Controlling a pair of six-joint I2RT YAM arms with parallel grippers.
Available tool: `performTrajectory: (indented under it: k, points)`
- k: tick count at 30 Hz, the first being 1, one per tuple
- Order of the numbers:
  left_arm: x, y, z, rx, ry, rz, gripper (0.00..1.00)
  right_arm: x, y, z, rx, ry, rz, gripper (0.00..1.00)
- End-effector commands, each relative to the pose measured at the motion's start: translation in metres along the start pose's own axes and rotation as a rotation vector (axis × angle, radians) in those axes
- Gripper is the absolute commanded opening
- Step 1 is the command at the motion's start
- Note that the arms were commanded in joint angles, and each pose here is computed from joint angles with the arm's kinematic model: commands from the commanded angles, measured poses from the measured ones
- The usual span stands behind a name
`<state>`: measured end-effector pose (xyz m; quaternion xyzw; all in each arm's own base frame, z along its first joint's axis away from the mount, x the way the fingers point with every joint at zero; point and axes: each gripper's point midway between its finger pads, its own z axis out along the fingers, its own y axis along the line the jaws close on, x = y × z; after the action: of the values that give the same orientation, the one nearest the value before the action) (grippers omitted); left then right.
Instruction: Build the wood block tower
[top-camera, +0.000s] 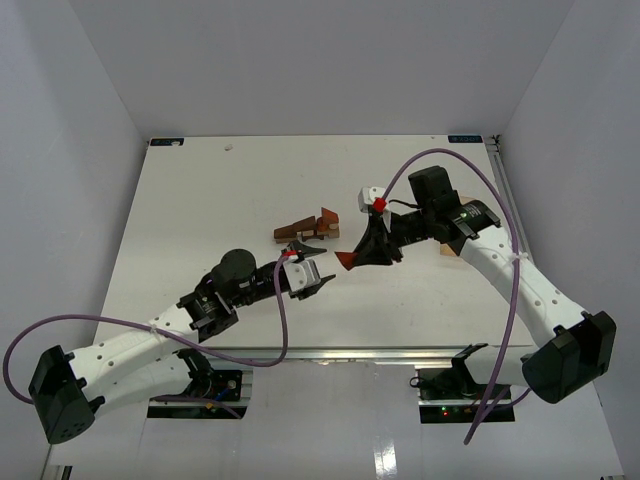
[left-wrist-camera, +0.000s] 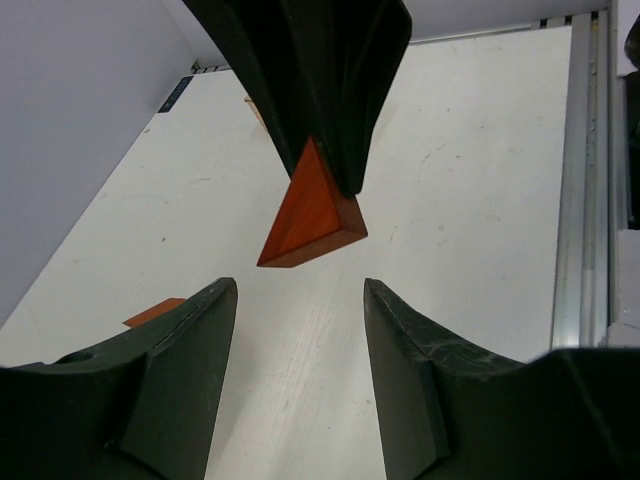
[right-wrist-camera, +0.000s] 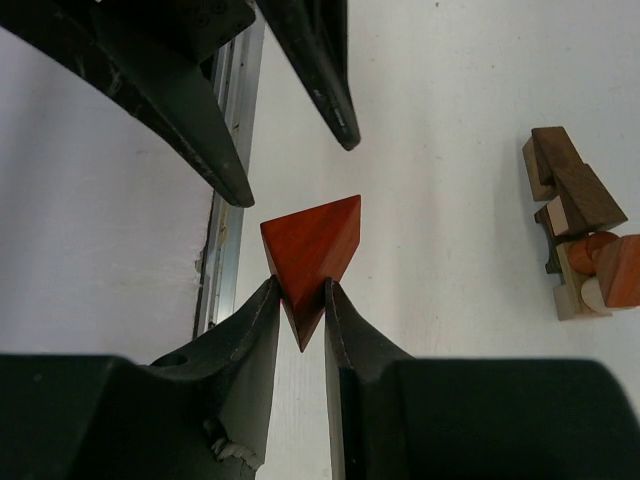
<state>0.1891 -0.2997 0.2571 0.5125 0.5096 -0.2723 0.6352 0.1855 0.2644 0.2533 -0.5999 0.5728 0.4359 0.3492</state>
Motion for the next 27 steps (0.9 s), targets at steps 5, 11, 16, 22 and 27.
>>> performTrajectory:
  k: [5, 11, 16, 22, 27]
  points:
    - [-0.025, 0.015, 0.003, -0.086, -0.022, 0.29, 0.64, -0.014, -0.016, -0.014, 0.048, -0.053, 0.142, 0.08]
    - [-0.022, 0.016, 0.017, -0.123, 0.014, 0.369, 0.64, -0.016, -0.016, -0.014, 0.046, -0.068, 0.198, 0.08]
    - [-0.024, 0.02, 0.03, -0.16, 0.021, 0.386, 0.64, -0.02, -0.017, -0.015, 0.061, -0.084, 0.249, 0.08]
    - [-0.029, 0.028, 0.037, -0.204, 0.014, 0.388, 0.64, -0.02, -0.016, -0.015, 0.064, -0.098, 0.278, 0.08]
    - [-0.03, 0.026, 0.042, -0.195, 0.011, 0.381, 0.63, -0.02, -0.015, -0.015, 0.073, -0.104, 0.289, 0.08]
